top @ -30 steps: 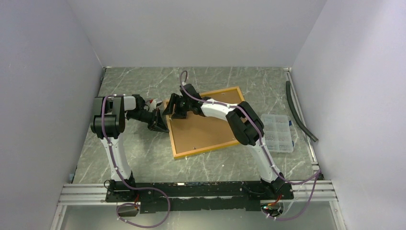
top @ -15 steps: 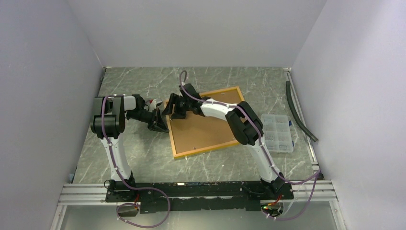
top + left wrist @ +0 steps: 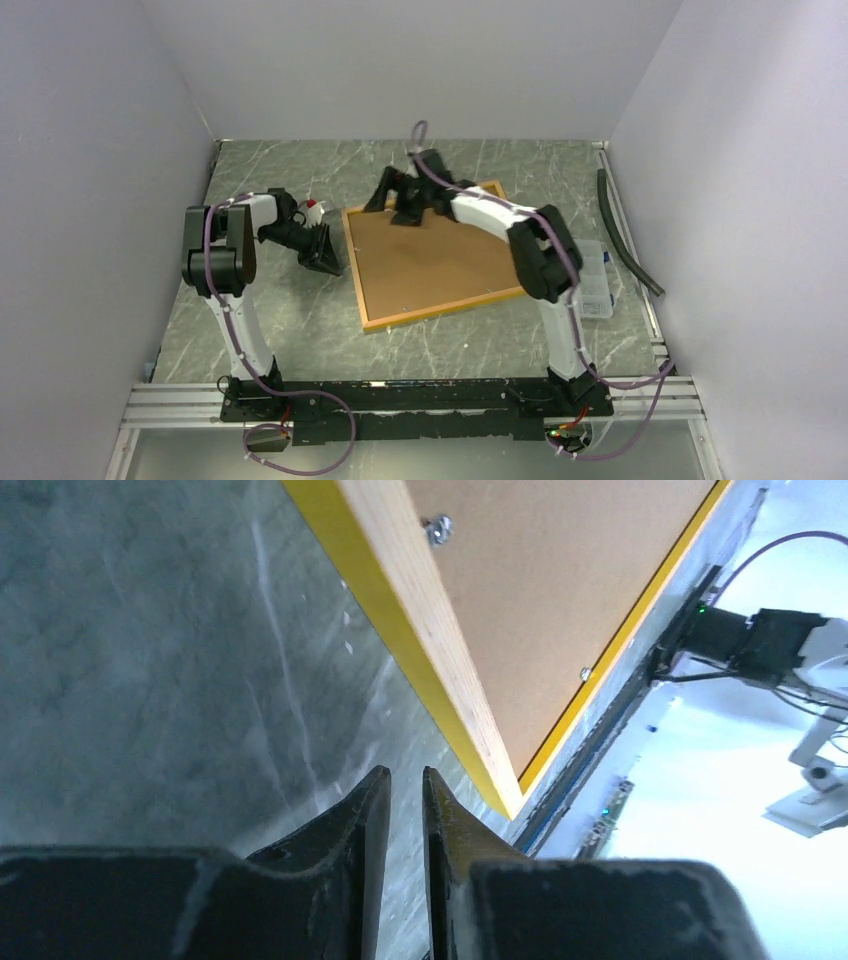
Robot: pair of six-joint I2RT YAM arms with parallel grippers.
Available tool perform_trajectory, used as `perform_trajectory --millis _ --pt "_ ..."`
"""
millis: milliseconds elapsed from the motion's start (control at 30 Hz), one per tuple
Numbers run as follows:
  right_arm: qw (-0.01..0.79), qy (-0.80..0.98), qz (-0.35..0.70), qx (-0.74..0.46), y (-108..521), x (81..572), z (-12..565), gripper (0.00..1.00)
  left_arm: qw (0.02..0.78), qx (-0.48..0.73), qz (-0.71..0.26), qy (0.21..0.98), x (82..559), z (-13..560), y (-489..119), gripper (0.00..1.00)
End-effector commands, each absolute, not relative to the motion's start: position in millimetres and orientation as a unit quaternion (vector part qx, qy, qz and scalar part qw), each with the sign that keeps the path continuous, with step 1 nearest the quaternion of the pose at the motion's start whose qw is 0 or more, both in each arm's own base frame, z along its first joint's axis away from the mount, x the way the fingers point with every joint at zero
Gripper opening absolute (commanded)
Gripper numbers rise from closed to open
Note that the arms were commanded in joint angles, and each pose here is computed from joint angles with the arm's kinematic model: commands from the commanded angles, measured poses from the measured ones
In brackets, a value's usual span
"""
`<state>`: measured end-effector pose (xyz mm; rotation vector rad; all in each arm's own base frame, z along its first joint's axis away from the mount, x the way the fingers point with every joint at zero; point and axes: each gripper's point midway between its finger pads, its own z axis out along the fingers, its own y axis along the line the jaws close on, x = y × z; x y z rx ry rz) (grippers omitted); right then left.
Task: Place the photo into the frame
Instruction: Install the photo frame at the center of the board, then adjust the photo frame at the center of the board.
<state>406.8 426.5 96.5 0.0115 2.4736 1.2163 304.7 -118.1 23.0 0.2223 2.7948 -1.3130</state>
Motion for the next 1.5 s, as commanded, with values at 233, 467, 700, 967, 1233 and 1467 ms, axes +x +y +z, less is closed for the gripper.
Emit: perform_trajectory --millis 233,467,700,967,1233,1467 --pt "0.355 0.881 0.229 0.215 141 456 135 1.0 0.044 0.2 -0.328 0.922 274 26 -121 0.27" --pt "0.322 0.895 0.186 0.247 95 461 92 1.0 0.035 0.235 -0.286 0.928 267 16 -127 0.27" --pt "0.291 0.905 0.187 0.249 99 474 60 1.0 0.037 0.266 -0.256 0.929 268 11 -131 0.27" --pt "0.298 0.897 0.233 0.23 112 478 72 1.0 0.034 0.28 -0.248 0.927 266 6 -135 0.26" --pt "0.338 0.873 0.228 0.269 67 496 101 1.0 0.036 0.281 -0.258 0.924 269 9 -139 0.25" --pt "0.305 0.88 0.233 0.28 70 504 71 1.0 0.038 0.287 -0.26 0.921 270 11 -140 0.25"
